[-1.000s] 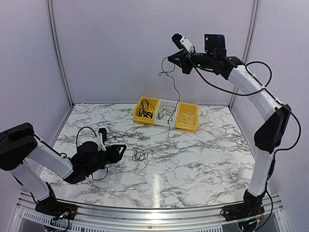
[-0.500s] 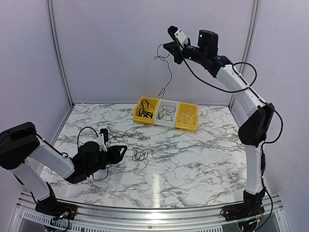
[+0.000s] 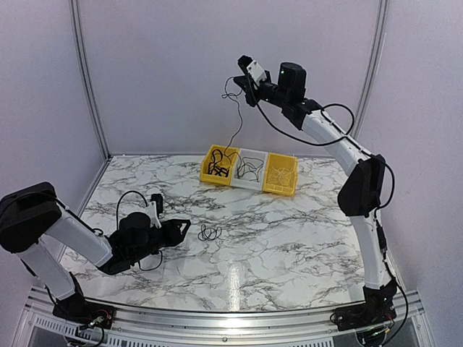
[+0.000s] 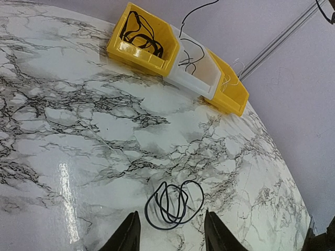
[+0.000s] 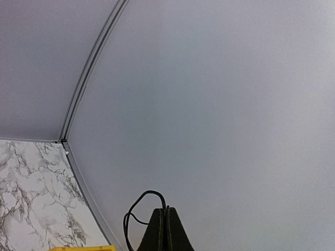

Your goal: Untangle the cables

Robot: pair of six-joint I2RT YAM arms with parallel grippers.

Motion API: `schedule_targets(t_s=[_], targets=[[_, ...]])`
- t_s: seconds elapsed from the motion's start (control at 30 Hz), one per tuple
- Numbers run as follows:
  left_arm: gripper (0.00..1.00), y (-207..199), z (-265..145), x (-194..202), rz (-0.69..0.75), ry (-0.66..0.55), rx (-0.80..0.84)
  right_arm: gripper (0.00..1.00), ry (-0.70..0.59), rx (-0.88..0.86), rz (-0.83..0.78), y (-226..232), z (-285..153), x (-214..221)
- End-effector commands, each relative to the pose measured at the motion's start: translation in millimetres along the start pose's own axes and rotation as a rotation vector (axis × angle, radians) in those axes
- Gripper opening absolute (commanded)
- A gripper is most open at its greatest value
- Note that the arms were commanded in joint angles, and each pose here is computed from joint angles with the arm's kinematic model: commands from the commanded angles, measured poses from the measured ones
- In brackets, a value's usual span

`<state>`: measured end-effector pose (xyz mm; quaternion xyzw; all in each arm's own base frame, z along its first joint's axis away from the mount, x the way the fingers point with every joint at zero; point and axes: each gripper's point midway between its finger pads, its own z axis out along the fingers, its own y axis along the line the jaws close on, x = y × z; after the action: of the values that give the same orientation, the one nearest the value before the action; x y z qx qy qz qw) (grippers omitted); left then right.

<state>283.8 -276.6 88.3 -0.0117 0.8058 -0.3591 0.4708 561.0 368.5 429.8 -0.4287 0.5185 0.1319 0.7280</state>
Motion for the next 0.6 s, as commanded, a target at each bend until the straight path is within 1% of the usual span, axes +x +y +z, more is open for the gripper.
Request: schedule_targets(t_s=[0.0,0.27,0.4,0.57], targets=[[0.43,7.0,0.3,6.0,0.014,0.015,-0.024,0.0,-0.152,0.074,-0.07,-10.3,-4.6,-63.2],[0.43,5.1,5.5,7.2,0.014,0.021,-0.02,0.0,-0.228,0.127,-0.137,-11.3,-9.2,-99.6],[0.43,3.8,7.7,8.5,0.014,0.027,-0.015,0.0,-0.214,0.117,-0.149,-3.9,-4.5,-93.5],[0.43,3.0,4.9,8.1,0.003,0.028,-0.009,0.0,-0.176,0.119,-0.151,3.4,8.3,-64.5]])
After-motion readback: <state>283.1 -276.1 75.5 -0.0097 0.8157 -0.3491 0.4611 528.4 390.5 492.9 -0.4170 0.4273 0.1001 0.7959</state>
